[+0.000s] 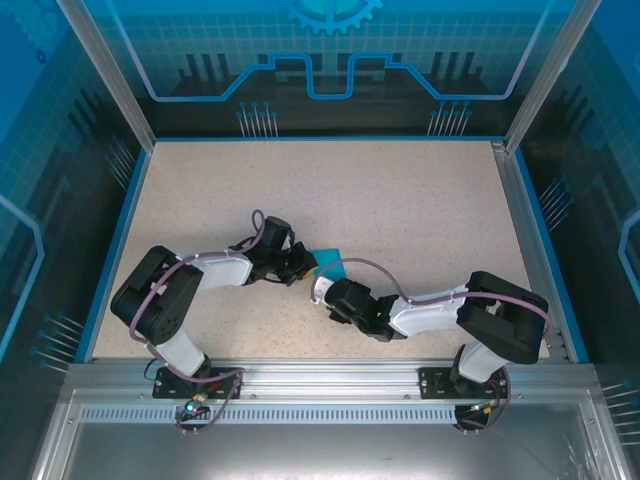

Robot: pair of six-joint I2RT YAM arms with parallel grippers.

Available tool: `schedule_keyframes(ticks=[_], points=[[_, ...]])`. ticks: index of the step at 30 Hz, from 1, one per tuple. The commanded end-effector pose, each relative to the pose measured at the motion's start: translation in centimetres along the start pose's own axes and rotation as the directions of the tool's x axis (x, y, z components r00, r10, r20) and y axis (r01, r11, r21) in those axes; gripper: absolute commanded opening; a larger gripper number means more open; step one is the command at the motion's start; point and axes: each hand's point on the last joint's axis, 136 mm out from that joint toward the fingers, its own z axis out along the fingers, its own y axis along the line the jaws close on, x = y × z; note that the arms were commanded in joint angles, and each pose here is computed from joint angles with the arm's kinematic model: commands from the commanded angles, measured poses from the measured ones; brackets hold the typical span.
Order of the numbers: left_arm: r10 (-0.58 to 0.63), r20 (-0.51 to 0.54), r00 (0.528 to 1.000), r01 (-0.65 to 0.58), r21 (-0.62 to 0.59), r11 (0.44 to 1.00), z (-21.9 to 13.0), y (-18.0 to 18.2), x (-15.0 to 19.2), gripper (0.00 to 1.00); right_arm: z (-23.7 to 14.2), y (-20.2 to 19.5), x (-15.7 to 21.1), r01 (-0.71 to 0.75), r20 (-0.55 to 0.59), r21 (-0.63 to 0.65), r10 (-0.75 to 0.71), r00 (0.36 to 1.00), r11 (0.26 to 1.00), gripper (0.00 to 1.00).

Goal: Fold a paper plane with a square sheet of paper (pick it up from the middle)
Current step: Fold the wing for the fifth time at the center of the table.

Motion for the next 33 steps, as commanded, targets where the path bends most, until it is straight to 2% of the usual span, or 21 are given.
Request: schedule_keyframes(ticks=[1, 8, 19, 20, 23, 25, 28, 33], points=[[0.018, -0.018, 1.000, -0.017, 0.004, 1.000, 0.0, -0.5, 0.1, 0.10, -0.1, 0.4, 0.1, -0.013, 0.011, 0.010, 0.012, 1.000, 1.000, 0.35], [0.015, -0.021, 1.000, -0.015, -0.002, 1.000, 0.0, -0.1, 0.3, 0.10, 0.2, 0.2, -0.2, -0.026, 0.032, 0.016, 0.025, 0.999, 1.000, 0.34], [0.015, -0.017, 1.000, -0.015, -0.002, 1.000, 0.0, -0.3, 0.2, 0.11, 0.7, -0.3, -0.3, -0.038, 0.031, 0.018, 0.037, 0.999, 0.999, 0.22], [0.015, -0.016, 1.000, -0.015, -0.003, 1.000, 0.0, -0.3, 0.2, 0.13, 0.7, -0.3, -0.3, -0.040, 0.030, 0.014, 0.040, 0.999, 0.999, 0.20], [0.011, -0.001, 1.000, -0.011, -0.024, 1.000, -0.2, 0.1, 0.1, 0.28, 0.7, -0.3, -0.1, -0.051, 0.037, 0.005, 0.051, 0.998, 0.999, 0.16], [0.009, 0.020, 1.000, -0.008, -0.051, 0.999, -0.5, 0.6, -0.2, 0.41, 0.6, -0.5, -0.1, -0.070, 0.052, -0.008, 0.070, 0.996, 0.998, 0.14], [0.015, 0.033, 0.999, -0.013, -0.064, 0.998, -0.8, 0.7, -0.5, 0.52, 0.4, -0.8, -0.2, -0.108, 0.091, -0.044, 0.112, 0.989, 0.993, 0.12], [-0.002, 0.019, 1.000, 0.003, -0.050, 0.999, -0.2, 0.5, -0.9, 0.56, 0.2, -0.8, -0.5, -0.134, 0.138, -0.096, 0.147, 0.980, 0.986, 0.12]])
